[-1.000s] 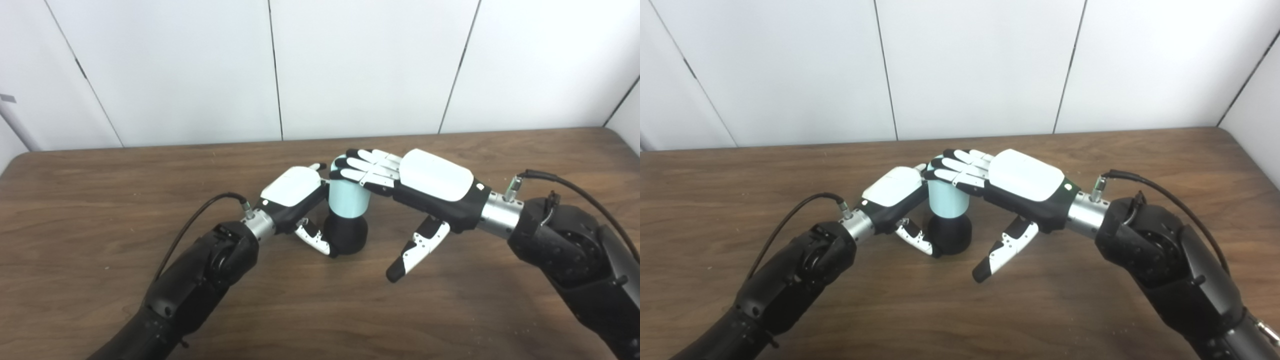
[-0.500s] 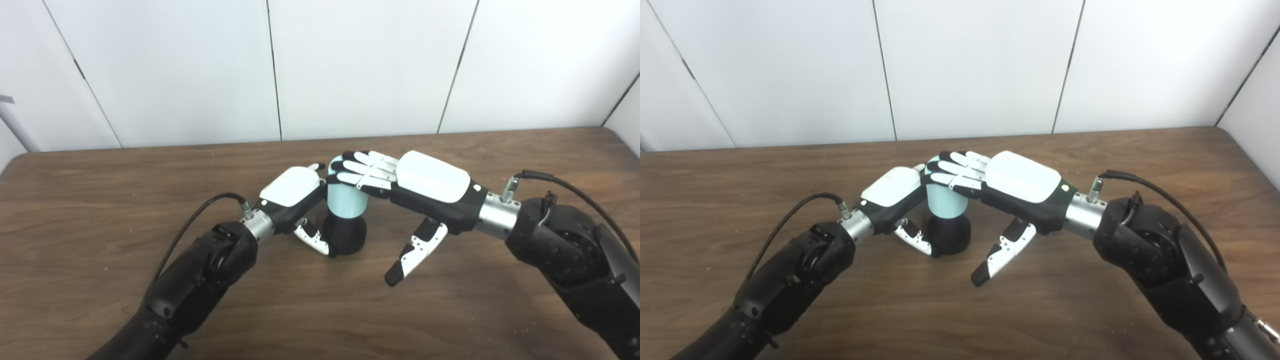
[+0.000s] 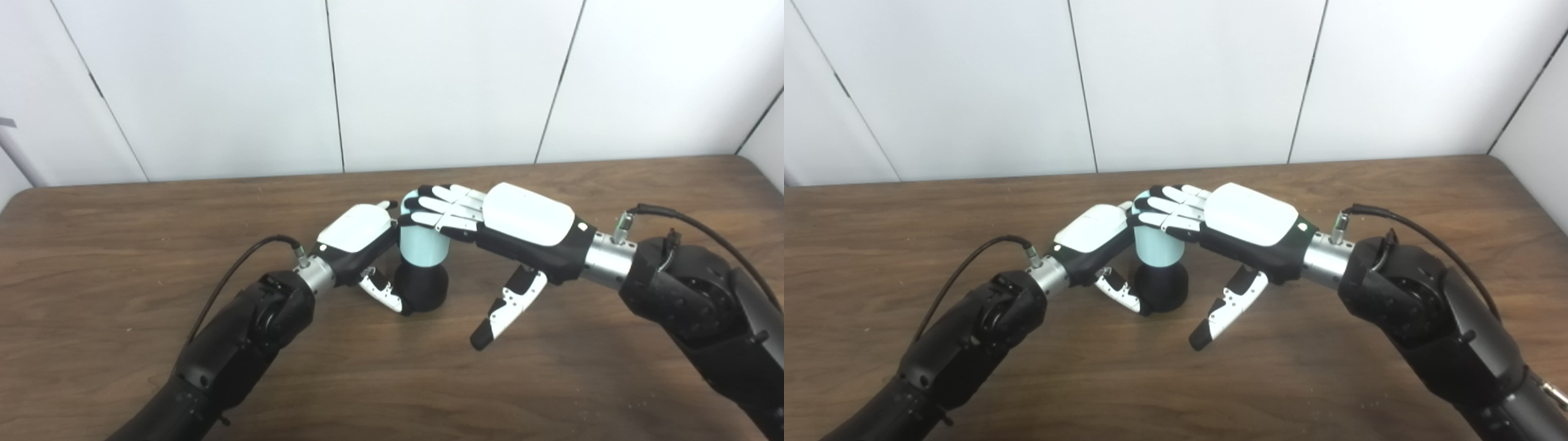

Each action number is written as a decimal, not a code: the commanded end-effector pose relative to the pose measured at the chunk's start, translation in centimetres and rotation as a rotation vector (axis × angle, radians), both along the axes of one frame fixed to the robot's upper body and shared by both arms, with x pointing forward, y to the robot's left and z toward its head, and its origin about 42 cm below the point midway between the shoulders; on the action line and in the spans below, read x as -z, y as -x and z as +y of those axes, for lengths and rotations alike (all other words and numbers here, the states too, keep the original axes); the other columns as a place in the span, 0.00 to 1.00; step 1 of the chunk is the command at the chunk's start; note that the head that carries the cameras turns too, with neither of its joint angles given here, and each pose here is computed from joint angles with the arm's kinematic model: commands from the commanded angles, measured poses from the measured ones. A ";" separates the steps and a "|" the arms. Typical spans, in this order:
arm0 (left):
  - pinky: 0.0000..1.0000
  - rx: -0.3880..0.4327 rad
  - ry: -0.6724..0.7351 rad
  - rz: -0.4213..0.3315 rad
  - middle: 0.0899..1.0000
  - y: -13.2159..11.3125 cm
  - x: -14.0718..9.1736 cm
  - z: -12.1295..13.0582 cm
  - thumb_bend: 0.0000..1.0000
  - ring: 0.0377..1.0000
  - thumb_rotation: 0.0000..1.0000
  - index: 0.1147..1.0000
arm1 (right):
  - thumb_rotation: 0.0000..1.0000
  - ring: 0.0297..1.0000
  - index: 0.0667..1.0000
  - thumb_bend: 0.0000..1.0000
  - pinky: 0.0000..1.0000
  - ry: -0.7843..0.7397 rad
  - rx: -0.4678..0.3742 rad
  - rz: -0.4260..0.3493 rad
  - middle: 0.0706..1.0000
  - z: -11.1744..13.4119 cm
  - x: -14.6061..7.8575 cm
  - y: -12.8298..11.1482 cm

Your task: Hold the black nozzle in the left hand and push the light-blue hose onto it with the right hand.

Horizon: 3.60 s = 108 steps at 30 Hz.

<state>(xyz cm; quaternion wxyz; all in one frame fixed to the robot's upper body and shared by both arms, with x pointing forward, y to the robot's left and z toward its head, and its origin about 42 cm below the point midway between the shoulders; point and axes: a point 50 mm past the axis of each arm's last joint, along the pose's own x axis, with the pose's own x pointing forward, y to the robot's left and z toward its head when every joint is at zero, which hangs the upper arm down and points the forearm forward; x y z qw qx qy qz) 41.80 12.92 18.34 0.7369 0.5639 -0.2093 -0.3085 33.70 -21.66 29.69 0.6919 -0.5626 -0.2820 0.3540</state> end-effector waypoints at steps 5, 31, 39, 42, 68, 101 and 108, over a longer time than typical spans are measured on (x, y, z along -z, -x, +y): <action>1.00 -0.047 -0.137 0.072 0.44 0.1 2.4 2.1 0.53 0.64 0.00 0.41 | 0.86 1.00 0.98 0.80 0.97 0.181 0.093 0.164 1.00 -0.6 2.6 0.5; 1.00 -0.049 -0.145 0.070 0.44 0.1 2.6 2.3 0.53 0.64 0.00 0.41 | 0.43 0.79 0.79 0.64 0.61 -0.426 0.017 -0.543 0.85 1.0 -3.7 0.3; 1.00 -0.047 -0.137 0.065 0.45 0.1 2.5 2.1 0.53 0.65 0.00 0.41 | 0.37 0.82 0.70 0.54 0.68 -0.421 -0.094 -0.556 0.78 0.9 -2.1 0.7; 1.00 -0.048 -0.134 0.071 0.45 0.1 2.6 2.2 0.52 0.65 0.00 0.41 | 0.36 0.81 0.68 0.54 0.69 -0.373 -0.116 -0.566 0.76 0.6 -1.3 0.8; 1.00 -0.054 -0.148 0.073 0.45 0.0 2.4 2.4 0.53 0.65 0.00 0.41 | 0.55 0.95 0.77 0.62 0.89 -0.093 0.026 -0.349 0.87 -1.4 1.2 0.1; 1.00 -0.054 -0.142 0.084 0.45 0.0 2.2 2.4 0.52 0.64 0.00 0.41 | 0.71 0.92 0.76 0.59 0.89 -0.088 -0.132 -0.301 0.84 -1.6 2.4 -0.1; 1.00 -0.049 -0.139 0.084 0.45 -0.1 2.3 2.2 0.52 0.64 0.00 0.41 | 0.37 0.91 0.89 0.63 0.79 -0.349 0.095 -0.450 0.92 -0.6 -0.9 0.0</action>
